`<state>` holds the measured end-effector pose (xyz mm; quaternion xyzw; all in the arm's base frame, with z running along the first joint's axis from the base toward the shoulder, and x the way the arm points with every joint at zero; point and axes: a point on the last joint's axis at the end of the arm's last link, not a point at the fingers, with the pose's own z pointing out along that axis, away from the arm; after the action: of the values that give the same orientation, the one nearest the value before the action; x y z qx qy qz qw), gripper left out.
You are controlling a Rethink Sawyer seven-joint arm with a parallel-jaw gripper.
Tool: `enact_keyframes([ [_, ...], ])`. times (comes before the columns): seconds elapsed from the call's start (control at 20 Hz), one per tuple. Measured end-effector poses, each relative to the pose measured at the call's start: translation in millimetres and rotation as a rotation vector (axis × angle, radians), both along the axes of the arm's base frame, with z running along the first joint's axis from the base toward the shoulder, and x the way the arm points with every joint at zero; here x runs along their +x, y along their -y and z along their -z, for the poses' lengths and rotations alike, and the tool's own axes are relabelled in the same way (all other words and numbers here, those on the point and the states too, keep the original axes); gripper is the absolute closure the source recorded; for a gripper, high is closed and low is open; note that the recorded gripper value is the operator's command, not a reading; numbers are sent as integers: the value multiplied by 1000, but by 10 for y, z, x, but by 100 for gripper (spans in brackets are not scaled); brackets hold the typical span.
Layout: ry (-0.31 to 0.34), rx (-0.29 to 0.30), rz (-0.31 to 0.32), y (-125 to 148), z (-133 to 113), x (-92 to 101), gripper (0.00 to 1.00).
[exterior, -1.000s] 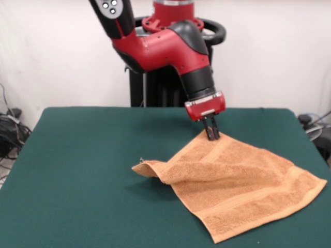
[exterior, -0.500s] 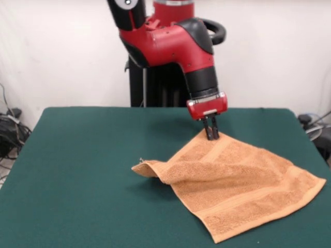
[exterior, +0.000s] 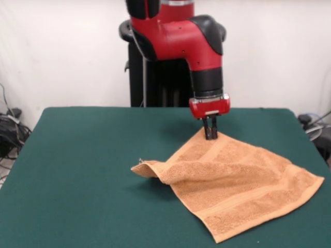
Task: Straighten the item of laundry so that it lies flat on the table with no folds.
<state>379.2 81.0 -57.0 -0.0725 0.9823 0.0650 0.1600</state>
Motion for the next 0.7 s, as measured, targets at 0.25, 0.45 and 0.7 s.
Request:
enact_keyframes([
  [0.25,-78,-54,32,26,-29,35,100],
  [0.45,-204,-125,94,124,-60,4,100],
  [0.7,-357,-194,148,264,-91,-161,100],
])
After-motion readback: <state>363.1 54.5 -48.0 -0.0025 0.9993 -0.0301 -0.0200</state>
